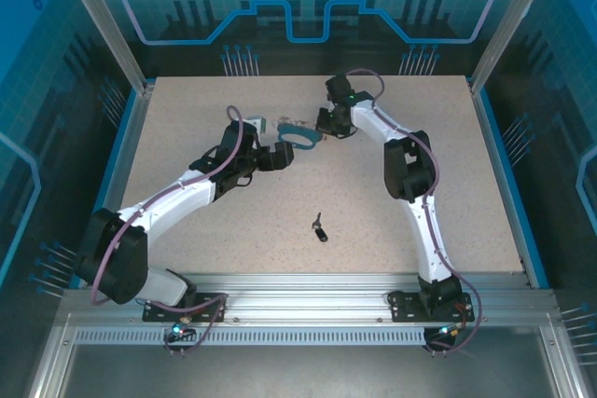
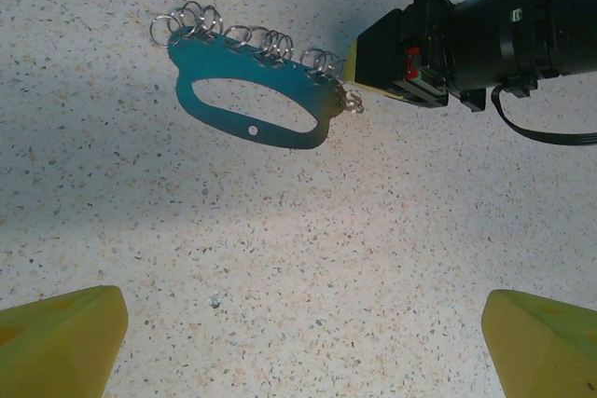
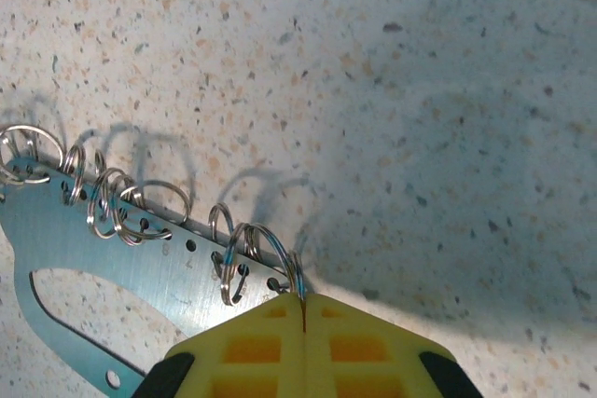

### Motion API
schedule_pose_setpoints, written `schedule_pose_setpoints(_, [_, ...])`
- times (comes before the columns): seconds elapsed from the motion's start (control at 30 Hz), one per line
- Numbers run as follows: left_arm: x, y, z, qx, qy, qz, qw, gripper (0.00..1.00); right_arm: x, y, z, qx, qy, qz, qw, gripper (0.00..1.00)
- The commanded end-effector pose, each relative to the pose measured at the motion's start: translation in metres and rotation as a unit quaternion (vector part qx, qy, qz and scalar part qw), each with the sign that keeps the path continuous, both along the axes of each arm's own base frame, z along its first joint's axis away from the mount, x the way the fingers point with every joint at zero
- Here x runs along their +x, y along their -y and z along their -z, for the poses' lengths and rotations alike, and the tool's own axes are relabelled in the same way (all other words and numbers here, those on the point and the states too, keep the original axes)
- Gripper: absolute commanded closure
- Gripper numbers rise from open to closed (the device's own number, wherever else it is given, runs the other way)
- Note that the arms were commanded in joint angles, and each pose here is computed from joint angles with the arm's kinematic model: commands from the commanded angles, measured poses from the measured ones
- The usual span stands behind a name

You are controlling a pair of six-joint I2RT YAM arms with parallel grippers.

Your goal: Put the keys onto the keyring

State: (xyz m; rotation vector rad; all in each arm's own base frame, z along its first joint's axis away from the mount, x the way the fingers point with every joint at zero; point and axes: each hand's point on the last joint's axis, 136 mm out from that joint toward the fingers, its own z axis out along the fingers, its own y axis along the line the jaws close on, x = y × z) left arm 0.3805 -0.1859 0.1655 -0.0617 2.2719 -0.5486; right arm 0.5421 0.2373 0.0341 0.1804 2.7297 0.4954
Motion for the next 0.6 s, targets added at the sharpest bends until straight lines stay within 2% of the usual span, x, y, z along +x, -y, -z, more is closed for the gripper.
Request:
schedule_pose_setpoints(0.0, [-0.001,0.003,-0.016,-0.021,0.015,-0.002,1.000,0.01,-0.017,-0.004,-0.013,0.005,-0.005,-0.009,1.000,1.00])
schedule_pose_setpoints(0.17, [-0.002,0.004,-0.016,-0.024,0.016,0.000,1.000,0.01,-0.041,-0.010,-0.005,0.004,-0.015,-0.015,1.000,1.00])
schedule_pose_setpoints(0.2, [-0.002,0.004,-0.016,-0.025,0.015,0.001,1.000,0.01,-0.045,-0.011,-0.017,0.010,-0.006,-0.015,1.000,1.00])
schedule_pose_setpoints(0.57, [-0.008,0.006,-0.011,-0.034,0.008,0.005,0.999,0.01,-0.108,-0.028,-0.019,0.026,-0.011,-0.032,0.999,1.00])
